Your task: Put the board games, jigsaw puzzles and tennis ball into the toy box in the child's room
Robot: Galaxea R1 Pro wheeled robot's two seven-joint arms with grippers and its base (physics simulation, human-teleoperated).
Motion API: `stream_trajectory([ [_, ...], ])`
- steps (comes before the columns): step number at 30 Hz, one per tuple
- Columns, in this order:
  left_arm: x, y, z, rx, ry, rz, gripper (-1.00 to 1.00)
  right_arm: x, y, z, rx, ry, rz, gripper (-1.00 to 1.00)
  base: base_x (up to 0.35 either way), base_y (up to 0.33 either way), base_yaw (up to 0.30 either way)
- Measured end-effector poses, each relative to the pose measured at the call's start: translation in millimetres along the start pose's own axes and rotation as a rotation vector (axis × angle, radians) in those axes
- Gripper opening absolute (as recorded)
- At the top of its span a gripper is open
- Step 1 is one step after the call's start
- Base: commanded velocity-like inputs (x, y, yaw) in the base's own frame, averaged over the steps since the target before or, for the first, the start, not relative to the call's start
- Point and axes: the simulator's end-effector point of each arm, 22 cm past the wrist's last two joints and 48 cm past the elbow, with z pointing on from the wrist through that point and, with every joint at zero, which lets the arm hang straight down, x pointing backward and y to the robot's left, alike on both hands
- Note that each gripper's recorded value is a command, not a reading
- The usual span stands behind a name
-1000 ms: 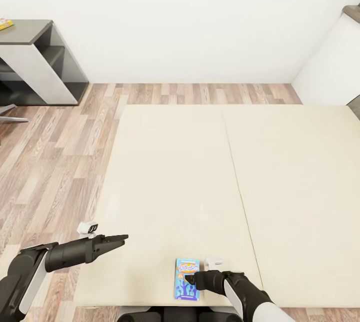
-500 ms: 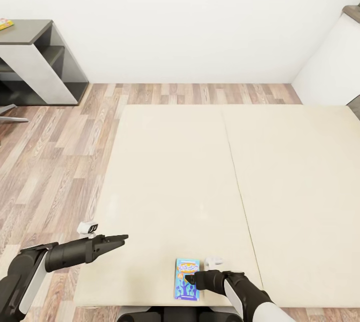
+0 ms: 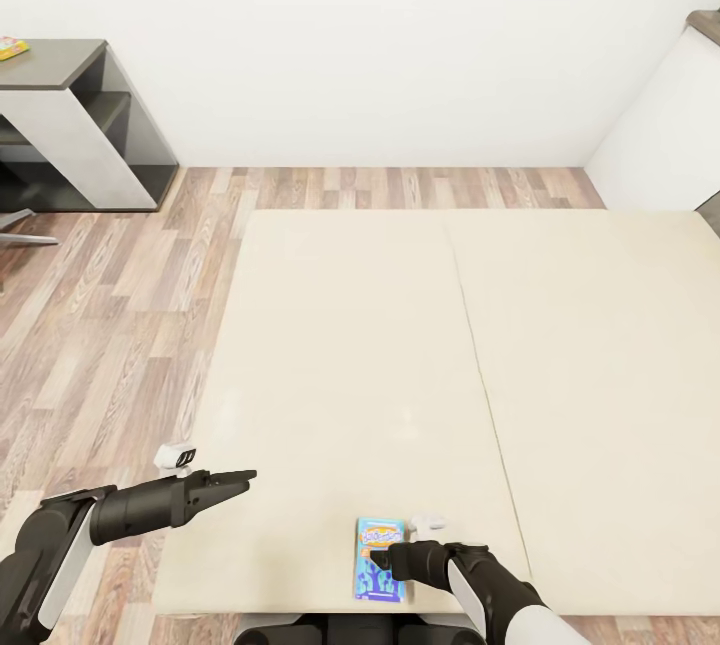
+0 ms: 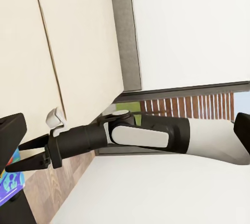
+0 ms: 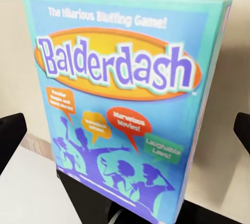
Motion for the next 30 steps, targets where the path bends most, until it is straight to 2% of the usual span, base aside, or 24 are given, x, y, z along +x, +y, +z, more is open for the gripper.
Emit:
stream_trajectory([
  [30, 0.0, 0.0, 0.0, 0.000, 0.000, 0.000, 1.00, 0.0, 0.8, 0.3, 0.000, 0.000, 0.000, 1.00, 0.000, 0.001, 0.000],
])
